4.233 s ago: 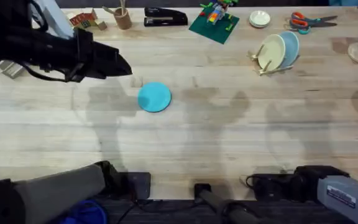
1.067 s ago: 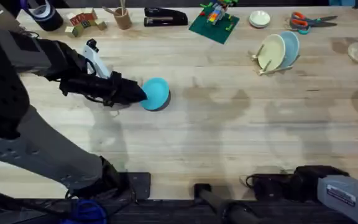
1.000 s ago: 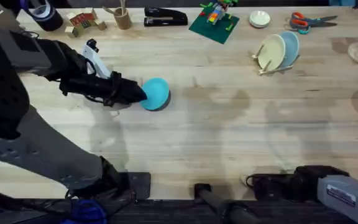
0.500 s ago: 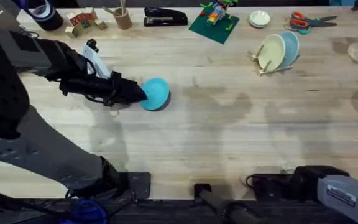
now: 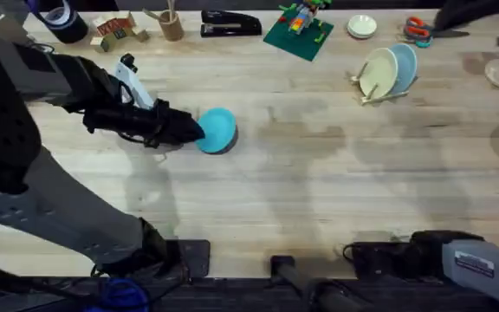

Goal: Pick up the plates from the table one by one and place each into a slot on the dish rack.

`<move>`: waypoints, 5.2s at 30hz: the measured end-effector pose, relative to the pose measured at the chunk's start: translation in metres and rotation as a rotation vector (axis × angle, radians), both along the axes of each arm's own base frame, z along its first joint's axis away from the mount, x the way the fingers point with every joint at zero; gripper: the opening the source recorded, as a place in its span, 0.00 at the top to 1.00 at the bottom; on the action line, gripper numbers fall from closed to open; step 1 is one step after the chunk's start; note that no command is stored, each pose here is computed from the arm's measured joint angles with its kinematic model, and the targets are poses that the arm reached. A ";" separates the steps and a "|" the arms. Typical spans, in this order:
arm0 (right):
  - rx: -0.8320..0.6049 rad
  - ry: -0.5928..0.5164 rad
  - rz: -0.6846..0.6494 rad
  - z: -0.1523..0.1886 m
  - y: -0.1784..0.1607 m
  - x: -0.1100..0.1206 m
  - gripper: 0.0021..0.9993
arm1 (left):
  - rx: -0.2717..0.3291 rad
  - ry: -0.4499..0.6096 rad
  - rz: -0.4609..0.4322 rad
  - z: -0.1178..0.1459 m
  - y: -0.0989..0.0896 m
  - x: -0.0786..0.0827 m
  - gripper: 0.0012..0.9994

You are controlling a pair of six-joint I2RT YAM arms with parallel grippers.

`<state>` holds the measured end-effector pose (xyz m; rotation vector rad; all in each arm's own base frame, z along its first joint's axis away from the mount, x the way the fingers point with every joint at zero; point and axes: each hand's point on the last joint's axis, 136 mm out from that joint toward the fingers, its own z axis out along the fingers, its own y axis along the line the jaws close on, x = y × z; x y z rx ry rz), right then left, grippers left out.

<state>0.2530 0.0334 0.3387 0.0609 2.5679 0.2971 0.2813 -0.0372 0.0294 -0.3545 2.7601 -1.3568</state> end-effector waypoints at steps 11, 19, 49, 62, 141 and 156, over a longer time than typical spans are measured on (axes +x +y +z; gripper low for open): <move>0.090 0.105 0.094 -0.040 0.035 0.019 0.00 | 0.000 0.000 0.000 0.000 0.000 0.000 0.96; 0.132 0.102 0.166 -0.066 0.075 0.031 0.00 | 0.000 0.000 0.000 0.000 0.000 0.000 0.96; 0.185 0.404 0.300 -0.187 0.130 0.074 0.01 | 0.000 -0.008 0.001 0.000 0.000 0.001 0.96; 0.273 0.435 0.405 -0.224 0.154 0.083 0.00 | 0.000 -0.008 0.001 0.000 0.000 0.002 0.96; 0.457 0.420 0.584 -0.275 0.328 0.063 0.00 | 0.000 -0.011 0.001 0.000 0.000 0.002 0.96; 0.468 0.424 0.568 -0.274 0.335 0.062 0.00 | 0.000 -0.012 0.001 0.000 0.000 0.002 0.96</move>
